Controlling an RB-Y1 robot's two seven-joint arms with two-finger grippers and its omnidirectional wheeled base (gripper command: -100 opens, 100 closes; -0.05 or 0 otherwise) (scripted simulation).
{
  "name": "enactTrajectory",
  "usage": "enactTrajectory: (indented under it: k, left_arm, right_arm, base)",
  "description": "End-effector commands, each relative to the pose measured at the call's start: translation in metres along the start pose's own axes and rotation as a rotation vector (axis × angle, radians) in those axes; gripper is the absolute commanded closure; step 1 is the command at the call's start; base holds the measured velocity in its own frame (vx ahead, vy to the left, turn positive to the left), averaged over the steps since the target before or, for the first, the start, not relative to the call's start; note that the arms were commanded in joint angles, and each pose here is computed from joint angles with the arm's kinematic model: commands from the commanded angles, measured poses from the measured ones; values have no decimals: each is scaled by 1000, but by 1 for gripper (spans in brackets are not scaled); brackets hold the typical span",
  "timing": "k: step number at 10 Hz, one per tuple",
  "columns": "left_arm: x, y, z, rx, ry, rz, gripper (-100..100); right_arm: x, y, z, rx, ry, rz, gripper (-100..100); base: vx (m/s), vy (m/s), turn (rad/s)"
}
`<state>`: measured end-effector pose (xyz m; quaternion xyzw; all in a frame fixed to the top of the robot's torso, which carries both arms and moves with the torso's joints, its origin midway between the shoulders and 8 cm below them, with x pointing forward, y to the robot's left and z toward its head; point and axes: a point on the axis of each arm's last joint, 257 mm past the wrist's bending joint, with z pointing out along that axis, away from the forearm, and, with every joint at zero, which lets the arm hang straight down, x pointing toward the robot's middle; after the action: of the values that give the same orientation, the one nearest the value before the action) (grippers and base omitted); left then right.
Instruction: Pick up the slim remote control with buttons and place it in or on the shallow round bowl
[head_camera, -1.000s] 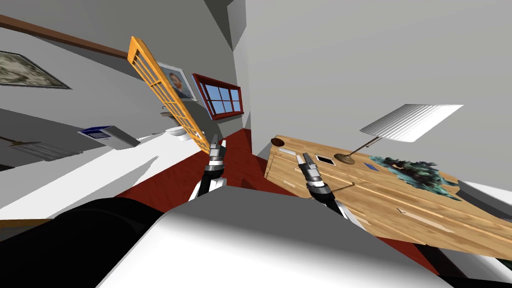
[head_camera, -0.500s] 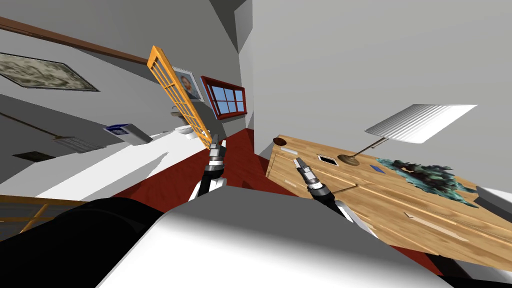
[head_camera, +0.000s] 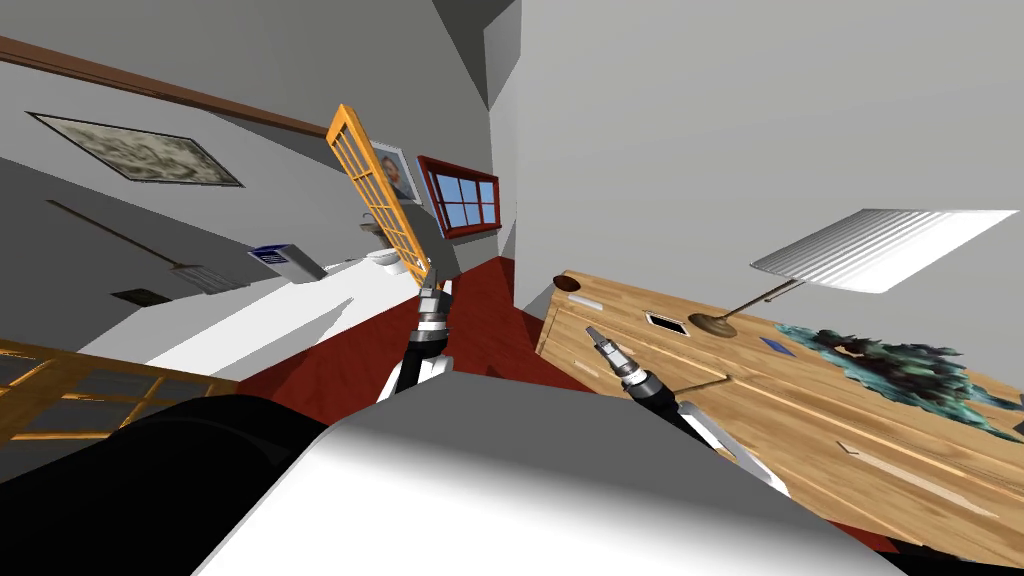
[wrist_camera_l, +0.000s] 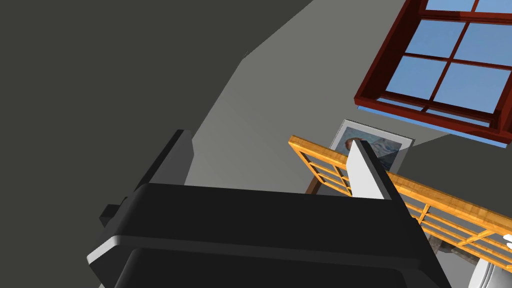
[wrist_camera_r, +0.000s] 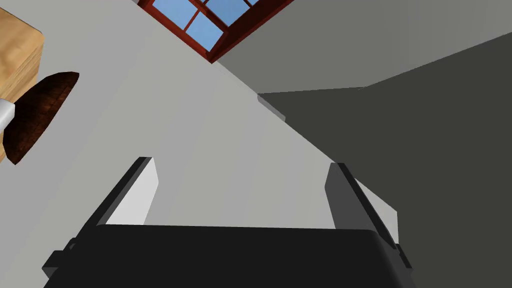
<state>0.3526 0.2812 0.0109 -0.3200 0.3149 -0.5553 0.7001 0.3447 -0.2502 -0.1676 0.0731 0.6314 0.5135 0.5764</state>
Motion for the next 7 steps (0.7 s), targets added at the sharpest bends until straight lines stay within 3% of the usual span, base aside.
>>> enactTrajectory:
  k: [1,4,5,7]
  left_arm:
    - [0,0,0,0,0,0,0]
    - [0,0,0,0,0,0,0]
    - [0,0,0,0,0,0,0]
    - [0,0,0,0,0,0,0]
  right_arm:
    - [18,-18,-13,37,88,-48,-100]
    - [28,-42,-34,83,204,-114,-100]
    - [40,-54,-46,100,274,-151,-100]
    - [36,-64,-55,124,309,-172,-100]
  base:
    - [-40,45,120]
    - [-34,42,100]
    - [-25,53,124]
    - [-13,34,35]
